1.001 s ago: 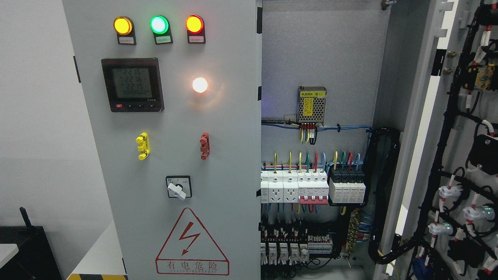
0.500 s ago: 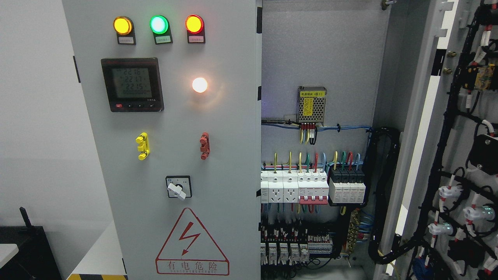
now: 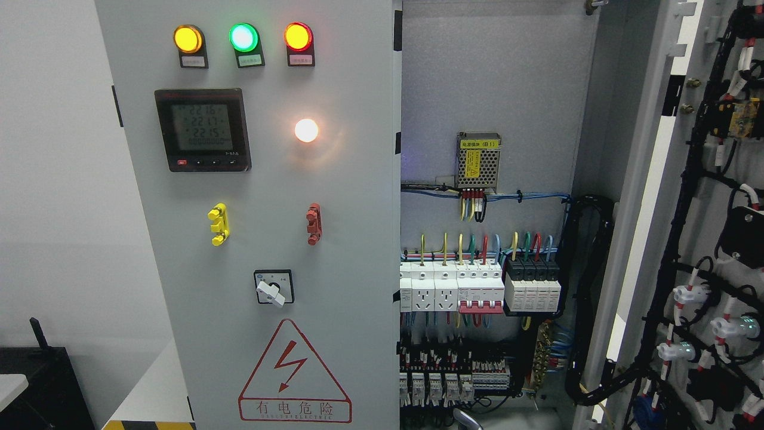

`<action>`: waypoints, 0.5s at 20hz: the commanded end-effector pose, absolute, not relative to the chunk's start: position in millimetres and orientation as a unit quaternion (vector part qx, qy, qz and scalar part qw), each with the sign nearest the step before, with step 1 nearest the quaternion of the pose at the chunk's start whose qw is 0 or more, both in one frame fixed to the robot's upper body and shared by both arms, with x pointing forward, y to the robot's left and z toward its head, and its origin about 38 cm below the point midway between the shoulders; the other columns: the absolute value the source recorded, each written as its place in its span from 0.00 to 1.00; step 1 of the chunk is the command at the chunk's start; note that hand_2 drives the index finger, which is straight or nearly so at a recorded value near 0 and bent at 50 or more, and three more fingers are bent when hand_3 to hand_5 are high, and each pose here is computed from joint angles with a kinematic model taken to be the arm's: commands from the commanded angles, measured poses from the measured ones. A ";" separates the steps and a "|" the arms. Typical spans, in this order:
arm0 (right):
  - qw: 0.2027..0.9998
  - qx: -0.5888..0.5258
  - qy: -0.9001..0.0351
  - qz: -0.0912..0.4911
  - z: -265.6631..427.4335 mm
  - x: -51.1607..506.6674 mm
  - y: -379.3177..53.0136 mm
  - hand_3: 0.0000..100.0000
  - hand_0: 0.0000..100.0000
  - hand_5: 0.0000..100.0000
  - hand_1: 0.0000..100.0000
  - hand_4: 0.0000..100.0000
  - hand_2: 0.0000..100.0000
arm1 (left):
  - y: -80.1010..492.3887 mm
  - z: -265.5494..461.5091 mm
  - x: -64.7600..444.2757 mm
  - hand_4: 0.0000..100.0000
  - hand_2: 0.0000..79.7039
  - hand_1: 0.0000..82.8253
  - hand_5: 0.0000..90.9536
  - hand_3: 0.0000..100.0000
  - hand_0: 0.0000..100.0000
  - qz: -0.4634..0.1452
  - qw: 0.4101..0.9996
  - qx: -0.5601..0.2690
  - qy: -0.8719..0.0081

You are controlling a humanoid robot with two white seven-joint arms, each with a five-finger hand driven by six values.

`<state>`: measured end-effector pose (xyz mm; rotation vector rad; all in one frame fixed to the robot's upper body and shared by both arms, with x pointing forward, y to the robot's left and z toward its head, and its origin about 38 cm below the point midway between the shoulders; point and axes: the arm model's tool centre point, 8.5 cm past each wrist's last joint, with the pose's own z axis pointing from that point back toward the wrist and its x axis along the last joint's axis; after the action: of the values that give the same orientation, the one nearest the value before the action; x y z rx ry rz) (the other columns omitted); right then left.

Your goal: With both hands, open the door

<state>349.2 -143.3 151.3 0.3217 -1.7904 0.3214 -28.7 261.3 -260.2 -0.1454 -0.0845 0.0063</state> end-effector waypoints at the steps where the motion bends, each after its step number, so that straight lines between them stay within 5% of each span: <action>1: 0.615 0.175 -0.760 0.117 166.0 380.2 -129.4 0.00 0.38 0.00 0.00 0.00 0.00 | 239.6 -261.5 -28.6 0.00 0.00 0.00 0.00 0.00 0.00 0.006 0.995 -0.089 -0.043; 10: 0.626 0.187 -0.745 0.133 173.3 416.4 -127.2 0.00 0.38 0.00 0.00 0.00 0.00 | 239.6 -261.5 -28.7 0.00 0.00 0.00 0.00 0.00 0.00 0.006 0.995 -0.090 -0.042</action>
<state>390.7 -130.8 177.3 0.4089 -1.7559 0.3162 -28.7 261.5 -260.2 -0.1437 -0.0845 0.0064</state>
